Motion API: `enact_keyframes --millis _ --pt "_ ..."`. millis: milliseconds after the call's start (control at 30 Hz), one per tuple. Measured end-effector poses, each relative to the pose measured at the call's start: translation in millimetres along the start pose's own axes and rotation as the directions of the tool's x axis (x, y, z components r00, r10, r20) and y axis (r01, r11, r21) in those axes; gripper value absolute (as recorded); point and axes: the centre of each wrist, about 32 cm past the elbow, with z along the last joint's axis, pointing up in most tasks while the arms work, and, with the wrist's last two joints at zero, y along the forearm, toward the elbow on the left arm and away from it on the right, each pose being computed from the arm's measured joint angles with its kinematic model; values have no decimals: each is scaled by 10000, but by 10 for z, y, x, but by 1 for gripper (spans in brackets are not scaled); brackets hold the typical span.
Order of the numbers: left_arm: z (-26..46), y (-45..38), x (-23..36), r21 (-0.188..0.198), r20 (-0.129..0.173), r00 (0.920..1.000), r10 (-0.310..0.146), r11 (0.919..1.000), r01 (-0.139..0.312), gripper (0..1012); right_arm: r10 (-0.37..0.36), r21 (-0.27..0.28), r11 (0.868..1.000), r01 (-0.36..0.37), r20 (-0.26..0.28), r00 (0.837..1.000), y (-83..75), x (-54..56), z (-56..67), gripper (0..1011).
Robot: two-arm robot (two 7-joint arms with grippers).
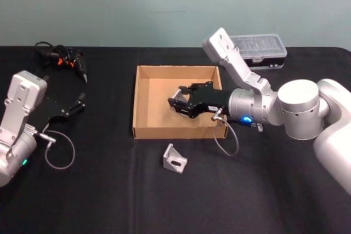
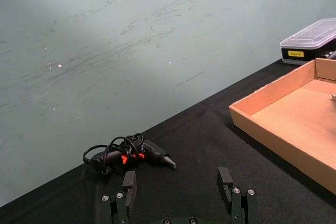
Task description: Use one hand to pick up the angle iron from the table and place it into the box.
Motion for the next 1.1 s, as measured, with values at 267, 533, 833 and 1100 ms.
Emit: enact_keyframes --millis 267,533,833,1100 --pt "0 0 0 -1 0 10000 0 10000 0 1011 -23 -277 9996 20 -110 9999 126 12 -23 453" --pt "0 0 0 0 -1 10000 0 10000 0 1011 -52 -389 9992 45 -155 9999 154 21 -33 453" --pt "0 0 0 -1 0 10000 0 10000 0 1011 -45 -366 9993 40 -141 9999 148 20 -29 504" --pt "0 0 0 -1 0 10000 0 10000 0 1011 -40 -355 9994 35 -137 9999 146 17 -27 758"
